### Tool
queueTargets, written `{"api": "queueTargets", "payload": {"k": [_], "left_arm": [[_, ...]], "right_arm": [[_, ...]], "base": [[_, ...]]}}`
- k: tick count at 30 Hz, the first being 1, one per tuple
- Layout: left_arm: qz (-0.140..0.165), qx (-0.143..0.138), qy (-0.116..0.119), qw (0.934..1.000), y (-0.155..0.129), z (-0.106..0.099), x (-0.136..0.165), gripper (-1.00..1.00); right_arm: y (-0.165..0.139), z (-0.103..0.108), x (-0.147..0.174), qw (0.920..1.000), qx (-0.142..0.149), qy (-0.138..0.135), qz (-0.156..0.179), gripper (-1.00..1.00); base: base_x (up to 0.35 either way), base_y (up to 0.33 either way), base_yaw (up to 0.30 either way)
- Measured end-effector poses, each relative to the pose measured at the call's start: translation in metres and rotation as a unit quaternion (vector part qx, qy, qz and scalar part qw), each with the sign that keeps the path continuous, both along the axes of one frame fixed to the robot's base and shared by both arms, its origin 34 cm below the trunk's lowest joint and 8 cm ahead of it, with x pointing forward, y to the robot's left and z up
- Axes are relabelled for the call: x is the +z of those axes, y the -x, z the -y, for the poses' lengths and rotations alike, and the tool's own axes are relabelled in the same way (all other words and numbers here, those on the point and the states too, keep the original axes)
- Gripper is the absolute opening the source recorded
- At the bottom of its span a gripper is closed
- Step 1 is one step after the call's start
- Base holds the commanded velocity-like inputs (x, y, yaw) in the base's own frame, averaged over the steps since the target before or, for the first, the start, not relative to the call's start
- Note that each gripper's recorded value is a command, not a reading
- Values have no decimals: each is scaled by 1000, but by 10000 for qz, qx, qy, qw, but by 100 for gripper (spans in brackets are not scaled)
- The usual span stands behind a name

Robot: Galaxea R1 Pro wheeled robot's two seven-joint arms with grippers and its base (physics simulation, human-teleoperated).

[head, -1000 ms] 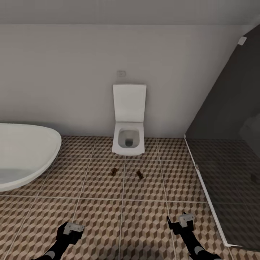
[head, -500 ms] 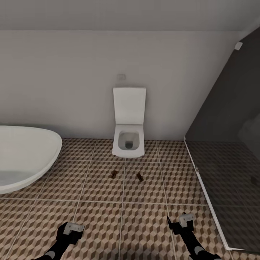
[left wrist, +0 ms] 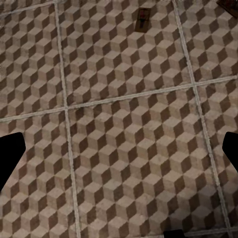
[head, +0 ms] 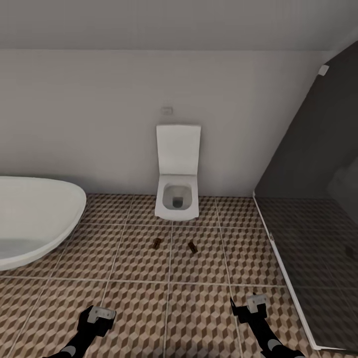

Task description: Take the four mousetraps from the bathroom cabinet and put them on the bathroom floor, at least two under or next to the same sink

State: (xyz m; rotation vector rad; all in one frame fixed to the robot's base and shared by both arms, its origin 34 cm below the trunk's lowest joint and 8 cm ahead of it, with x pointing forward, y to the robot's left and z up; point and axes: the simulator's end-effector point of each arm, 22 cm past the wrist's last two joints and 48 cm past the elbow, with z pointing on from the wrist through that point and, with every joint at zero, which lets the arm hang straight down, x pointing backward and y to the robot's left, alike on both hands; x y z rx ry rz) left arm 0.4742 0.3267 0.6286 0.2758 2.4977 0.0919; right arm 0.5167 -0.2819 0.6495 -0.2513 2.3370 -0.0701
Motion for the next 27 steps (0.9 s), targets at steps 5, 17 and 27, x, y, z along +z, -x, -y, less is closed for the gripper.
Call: {"api": "queueTargets", "payload": {"k": [5, 17, 27], "left_arm": [[34, 3, -3, 10000, -3, 0, 3, 100], [130, 4, -4, 9999, -10, 0, 10, 100], [204, 5, -5, 9998, -15, 0, 16, 100]], "right_arm": [[-3, 0, 3, 10000, -3, -1, 38, 100], [-9, 0, 11, 9999, -6, 3, 135, 100], [-15, 0, 18, 9998, -8, 3, 216, 100]], "base": [[0, 0, 0], [0, 0, 0], [0, 0, 0]]}}
